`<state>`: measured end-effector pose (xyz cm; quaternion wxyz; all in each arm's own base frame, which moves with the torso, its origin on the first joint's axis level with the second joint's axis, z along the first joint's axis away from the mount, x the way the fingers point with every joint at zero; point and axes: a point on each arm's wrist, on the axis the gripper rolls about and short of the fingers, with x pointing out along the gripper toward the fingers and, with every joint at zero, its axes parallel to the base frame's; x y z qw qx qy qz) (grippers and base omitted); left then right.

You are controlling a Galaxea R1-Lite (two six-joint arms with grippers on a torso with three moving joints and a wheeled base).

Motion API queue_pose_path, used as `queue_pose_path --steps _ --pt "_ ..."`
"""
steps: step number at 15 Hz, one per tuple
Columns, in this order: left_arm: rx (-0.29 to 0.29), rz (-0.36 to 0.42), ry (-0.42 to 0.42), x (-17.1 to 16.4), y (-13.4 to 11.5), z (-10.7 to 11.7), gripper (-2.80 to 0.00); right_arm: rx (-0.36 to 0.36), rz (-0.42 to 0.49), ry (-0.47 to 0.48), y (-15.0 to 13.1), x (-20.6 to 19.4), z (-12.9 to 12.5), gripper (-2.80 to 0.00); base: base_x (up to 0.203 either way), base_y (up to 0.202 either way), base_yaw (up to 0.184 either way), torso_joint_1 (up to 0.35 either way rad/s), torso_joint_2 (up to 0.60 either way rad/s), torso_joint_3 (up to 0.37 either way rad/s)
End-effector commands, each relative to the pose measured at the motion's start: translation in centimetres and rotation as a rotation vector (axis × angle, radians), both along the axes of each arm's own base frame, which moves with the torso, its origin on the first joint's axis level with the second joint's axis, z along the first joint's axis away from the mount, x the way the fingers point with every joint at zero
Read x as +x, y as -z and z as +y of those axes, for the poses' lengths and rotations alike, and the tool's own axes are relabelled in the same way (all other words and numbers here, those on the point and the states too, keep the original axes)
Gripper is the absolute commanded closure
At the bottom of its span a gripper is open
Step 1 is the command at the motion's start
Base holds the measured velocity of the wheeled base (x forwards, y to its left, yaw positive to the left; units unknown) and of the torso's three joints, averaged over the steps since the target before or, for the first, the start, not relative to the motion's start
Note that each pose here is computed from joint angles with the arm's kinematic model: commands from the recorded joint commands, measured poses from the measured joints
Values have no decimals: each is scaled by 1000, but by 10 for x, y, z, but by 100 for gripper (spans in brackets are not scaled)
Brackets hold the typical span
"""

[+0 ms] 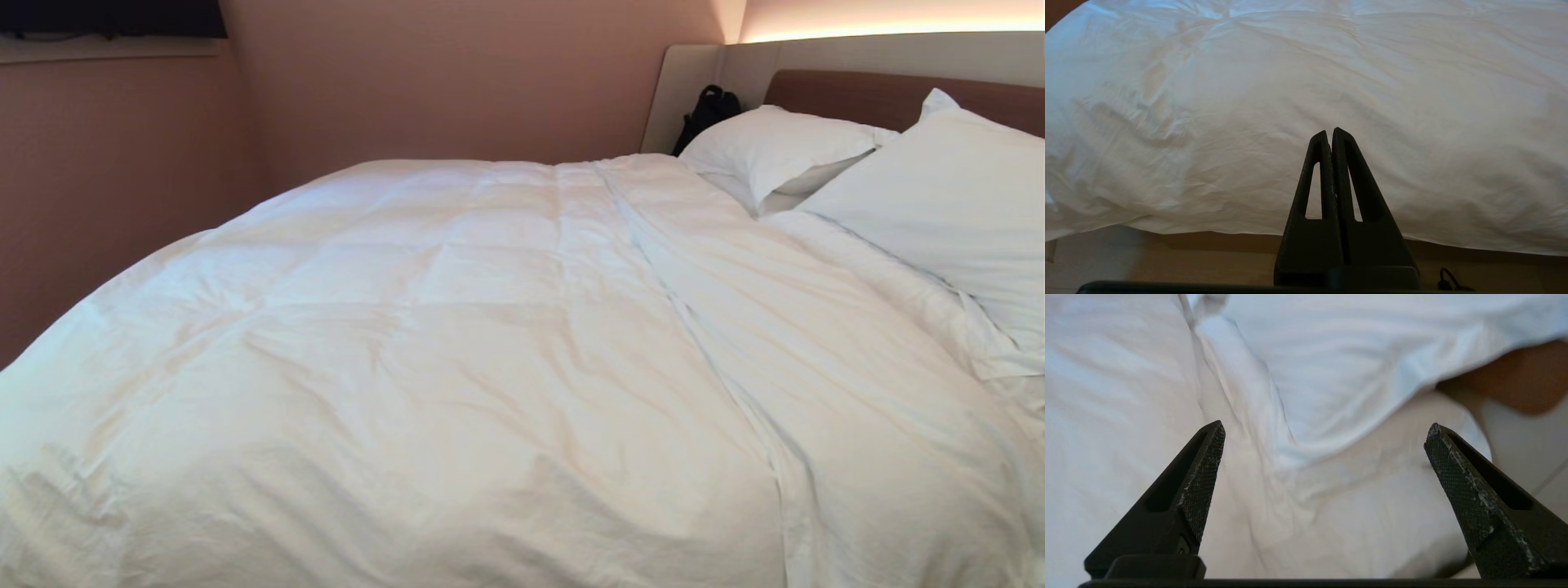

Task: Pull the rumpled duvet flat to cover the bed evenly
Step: Flatten the corners of the folded blanket

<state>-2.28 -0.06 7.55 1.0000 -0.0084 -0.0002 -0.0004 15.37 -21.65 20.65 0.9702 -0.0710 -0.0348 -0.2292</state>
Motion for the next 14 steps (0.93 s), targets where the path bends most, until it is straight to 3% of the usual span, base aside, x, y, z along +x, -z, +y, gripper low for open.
queue_pose_path --steps 1,7,12,13,14 --pt "0 -1 1 0 0 0 0 546 329 -23 35 -11 25 -280 0 0 0 0 0 0" --pt "0 0 -1 0 0 0 0 686 434 -46 36 -17 44 -280 0 0 0 0 0 0" --pt "0 0 -1 0 0 0 0 750 501 -86 30 -22 65 -280 0 0 0 0 0 0" --pt "0 -1 1 0 0 0 0 754 507 -87 31 -21 66 0 0 0 0 0 0 0" --pt "0 -1 1 0 0 0 0 756 509 -87 32 -21 66 0 0 0 0 0 0 0"
